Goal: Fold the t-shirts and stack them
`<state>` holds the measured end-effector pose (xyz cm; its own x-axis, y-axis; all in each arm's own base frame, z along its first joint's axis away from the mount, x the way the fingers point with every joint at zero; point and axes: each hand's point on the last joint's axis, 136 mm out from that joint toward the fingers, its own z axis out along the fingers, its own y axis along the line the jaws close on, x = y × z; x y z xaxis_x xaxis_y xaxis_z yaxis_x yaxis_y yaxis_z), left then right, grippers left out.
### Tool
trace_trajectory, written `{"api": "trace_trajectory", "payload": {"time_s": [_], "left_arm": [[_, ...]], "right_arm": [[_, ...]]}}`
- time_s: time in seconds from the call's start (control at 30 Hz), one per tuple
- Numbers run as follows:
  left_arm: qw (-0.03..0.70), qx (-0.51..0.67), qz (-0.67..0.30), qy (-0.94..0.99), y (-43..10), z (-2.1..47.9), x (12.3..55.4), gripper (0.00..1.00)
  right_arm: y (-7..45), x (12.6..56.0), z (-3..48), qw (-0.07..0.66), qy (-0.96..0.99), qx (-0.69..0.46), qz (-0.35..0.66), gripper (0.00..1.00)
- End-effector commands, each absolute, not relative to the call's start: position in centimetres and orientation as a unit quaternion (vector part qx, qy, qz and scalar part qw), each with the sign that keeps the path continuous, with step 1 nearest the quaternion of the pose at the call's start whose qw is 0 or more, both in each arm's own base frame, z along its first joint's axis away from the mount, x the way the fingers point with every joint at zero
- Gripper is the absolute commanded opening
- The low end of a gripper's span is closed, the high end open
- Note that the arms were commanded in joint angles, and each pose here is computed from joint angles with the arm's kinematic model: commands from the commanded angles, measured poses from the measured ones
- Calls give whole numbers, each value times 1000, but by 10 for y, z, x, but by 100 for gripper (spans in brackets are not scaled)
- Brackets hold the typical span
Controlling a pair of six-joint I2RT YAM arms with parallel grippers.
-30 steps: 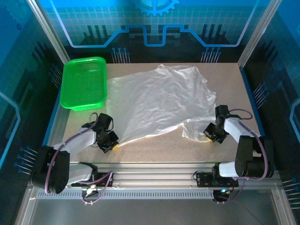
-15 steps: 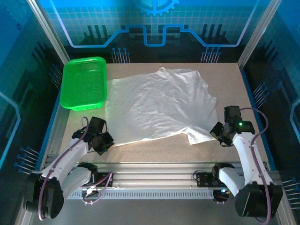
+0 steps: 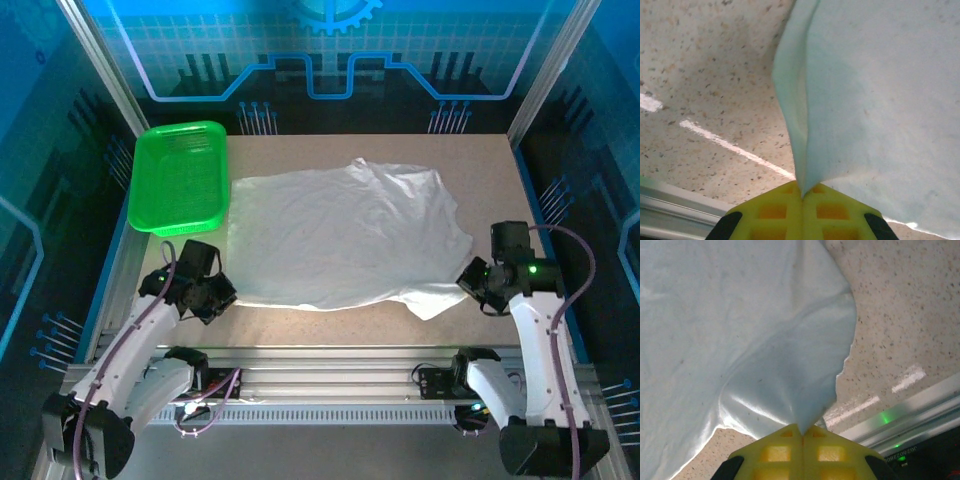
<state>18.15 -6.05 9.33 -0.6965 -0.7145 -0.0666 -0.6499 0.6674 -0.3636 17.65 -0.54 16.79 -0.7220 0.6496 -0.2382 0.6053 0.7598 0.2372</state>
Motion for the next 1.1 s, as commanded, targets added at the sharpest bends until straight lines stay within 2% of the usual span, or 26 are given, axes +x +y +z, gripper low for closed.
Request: {"api": "trace_trajectory", "payload": {"time_s": [0.0,0.43,1.07], "left_arm": [[116,-360,-149,914,-59,105,197,0],[161,-330,-140,920,-50,122,262,0],[166,-266,-97,945,-39,115,320,0]], "right_arm": [[-5,214,182,191,927,312,85,0],[-7,318,208,236,942,226,75,0],[9,411,195,229,967,111,36,1]]}}
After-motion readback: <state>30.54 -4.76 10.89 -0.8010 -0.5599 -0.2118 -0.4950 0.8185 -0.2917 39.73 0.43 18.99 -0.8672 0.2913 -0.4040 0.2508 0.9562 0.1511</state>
